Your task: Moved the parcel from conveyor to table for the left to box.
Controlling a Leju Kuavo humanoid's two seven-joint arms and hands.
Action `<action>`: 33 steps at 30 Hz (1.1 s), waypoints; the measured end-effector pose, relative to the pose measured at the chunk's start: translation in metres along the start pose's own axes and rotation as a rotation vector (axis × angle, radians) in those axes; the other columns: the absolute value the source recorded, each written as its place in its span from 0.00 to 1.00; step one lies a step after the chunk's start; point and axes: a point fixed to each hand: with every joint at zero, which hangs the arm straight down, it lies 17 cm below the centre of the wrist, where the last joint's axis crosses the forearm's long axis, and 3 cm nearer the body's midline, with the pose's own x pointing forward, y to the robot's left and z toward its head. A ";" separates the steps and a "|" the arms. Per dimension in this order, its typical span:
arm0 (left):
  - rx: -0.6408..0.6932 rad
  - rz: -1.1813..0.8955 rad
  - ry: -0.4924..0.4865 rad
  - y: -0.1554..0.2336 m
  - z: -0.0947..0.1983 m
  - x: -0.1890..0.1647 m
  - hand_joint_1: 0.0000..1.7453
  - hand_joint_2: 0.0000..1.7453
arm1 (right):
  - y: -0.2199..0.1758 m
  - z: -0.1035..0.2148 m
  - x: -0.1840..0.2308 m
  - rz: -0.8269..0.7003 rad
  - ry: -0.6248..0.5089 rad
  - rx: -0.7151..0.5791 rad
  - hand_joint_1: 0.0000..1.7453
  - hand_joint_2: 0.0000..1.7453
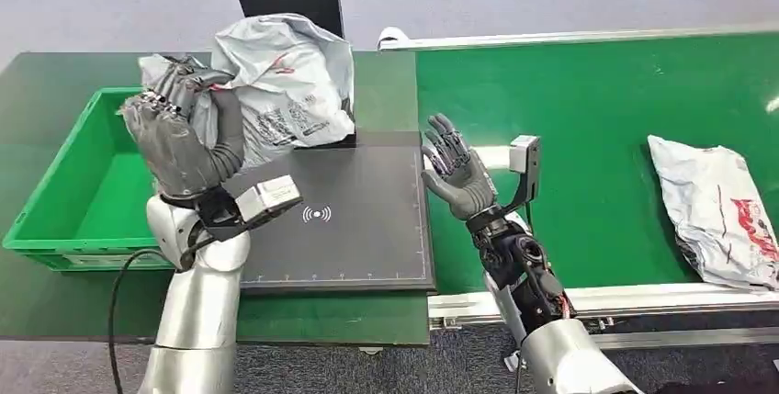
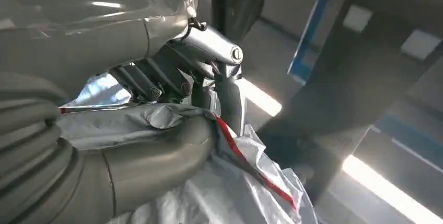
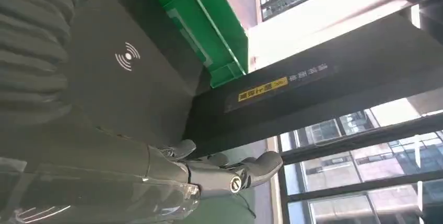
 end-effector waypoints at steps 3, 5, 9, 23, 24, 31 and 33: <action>0.016 -0.015 0.002 0.007 -0.003 -0.004 1.00 1.00 | -0.001 0.001 -0.003 0.002 0.008 -0.001 0.00 1.00; 0.023 -0.023 0.004 0.010 -0.004 -0.006 1.00 1.00 | -0.001 0.002 -0.004 0.003 0.012 0.000 0.00 1.00; -0.006 -0.093 0.026 0.006 -0.010 -0.016 1.00 1.00 | -0.003 0.002 -0.006 0.005 0.017 -0.007 0.00 1.00; -0.473 -0.439 0.672 -0.074 0.105 -0.241 0.80 1.00 | 0.003 0.008 -0.005 0.045 0.028 0.026 0.00 1.00; -0.513 -0.446 0.702 -0.078 0.121 -0.249 0.86 1.00 | 0.006 0.008 -0.005 0.053 0.029 0.036 0.00 1.00; -0.630 -0.455 0.751 -0.086 0.169 -0.265 0.86 1.00 | 0.022 0.007 0.000 0.026 0.027 0.102 0.00 1.00; -0.644 -0.457 0.756 -0.086 0.174 -0.267 0.86 1.00 | 0.023 0.006 0.000 0.025 0.025 0.105 0.00 1.00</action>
